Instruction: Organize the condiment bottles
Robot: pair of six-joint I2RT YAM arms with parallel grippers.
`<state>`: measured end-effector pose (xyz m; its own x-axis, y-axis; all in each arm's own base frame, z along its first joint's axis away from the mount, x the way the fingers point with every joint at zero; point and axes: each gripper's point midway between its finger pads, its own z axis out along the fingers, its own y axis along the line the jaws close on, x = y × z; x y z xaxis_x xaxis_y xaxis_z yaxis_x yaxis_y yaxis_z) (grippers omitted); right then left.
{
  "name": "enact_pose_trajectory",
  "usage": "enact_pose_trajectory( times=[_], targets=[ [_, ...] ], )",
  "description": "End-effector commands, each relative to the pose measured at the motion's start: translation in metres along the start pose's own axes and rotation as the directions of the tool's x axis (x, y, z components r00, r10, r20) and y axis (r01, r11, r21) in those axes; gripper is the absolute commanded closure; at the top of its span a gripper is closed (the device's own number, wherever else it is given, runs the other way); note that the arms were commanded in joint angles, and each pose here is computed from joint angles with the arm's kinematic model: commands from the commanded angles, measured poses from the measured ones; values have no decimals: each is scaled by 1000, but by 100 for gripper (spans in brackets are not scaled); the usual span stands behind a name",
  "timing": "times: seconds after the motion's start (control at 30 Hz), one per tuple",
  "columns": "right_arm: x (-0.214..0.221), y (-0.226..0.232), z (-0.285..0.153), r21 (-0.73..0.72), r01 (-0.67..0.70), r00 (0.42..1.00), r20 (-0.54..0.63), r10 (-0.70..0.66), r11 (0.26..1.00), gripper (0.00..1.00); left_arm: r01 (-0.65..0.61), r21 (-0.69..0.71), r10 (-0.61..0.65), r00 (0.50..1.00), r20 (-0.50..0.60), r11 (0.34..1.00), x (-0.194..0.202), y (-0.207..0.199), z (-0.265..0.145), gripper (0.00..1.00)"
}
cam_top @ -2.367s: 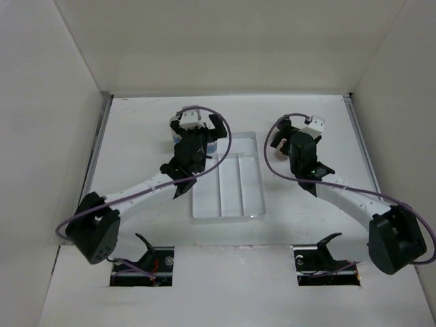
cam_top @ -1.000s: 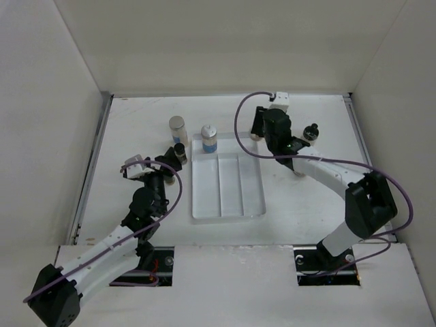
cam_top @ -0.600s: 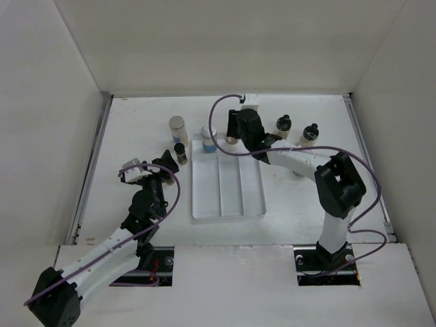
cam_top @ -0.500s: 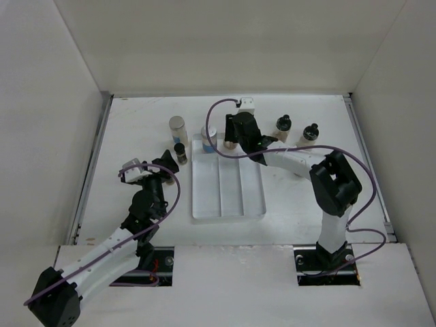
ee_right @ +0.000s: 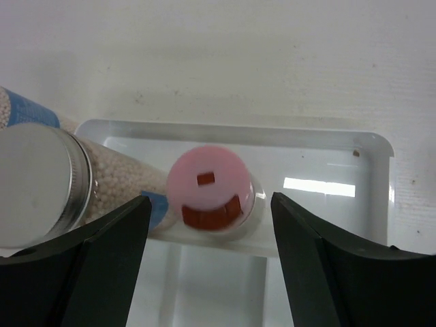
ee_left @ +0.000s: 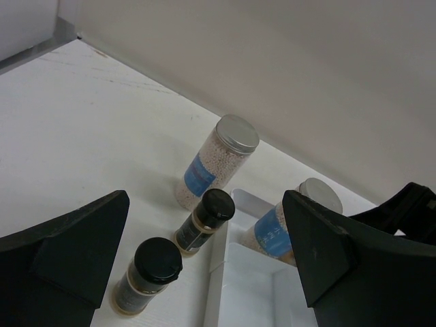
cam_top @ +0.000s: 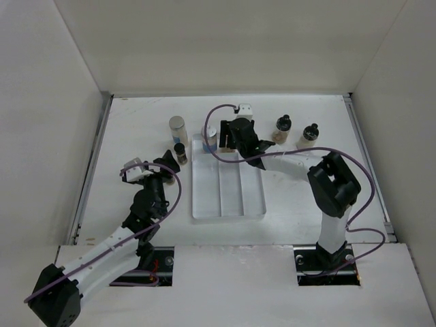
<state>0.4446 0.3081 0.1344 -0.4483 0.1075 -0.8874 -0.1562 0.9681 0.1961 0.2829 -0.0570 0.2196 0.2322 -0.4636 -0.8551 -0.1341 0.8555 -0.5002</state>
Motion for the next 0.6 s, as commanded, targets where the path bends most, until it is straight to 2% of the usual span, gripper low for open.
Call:
enact_pose_trajectory(
  times=[0.0,0.1,0.23,0.33,0.43,0.57],
  targets=[
    [-39,1,-26,-21,-46,995,84,48,999,21,54,26,-54,998,34,998,-13,-8,-1,0],
    [-53,-37,-51,51,-73,989,131,66,996,21,57,31,-58,998,36,998,-15,-9,-1,0],
    [-57,-114,-88,207,-142,975,200,101,968,20,54,62,-55,998,18,997,-11,-17,-3,0],
    [-47,-181,-117,373,-240,953,267,144,896,12,51,102,-51,999,-1,994,-7,-28,-2,0],
    [-32,-230,-133,501,-271,951,269,150,822,5,46,135,-44,999,-19,990,-3,-36,-3,1],
    [-18,-259,-147,577,-286,954,247,170,765,0,50,142,-47,999,-22,989,-3,-37,-4,2]
  ],
)
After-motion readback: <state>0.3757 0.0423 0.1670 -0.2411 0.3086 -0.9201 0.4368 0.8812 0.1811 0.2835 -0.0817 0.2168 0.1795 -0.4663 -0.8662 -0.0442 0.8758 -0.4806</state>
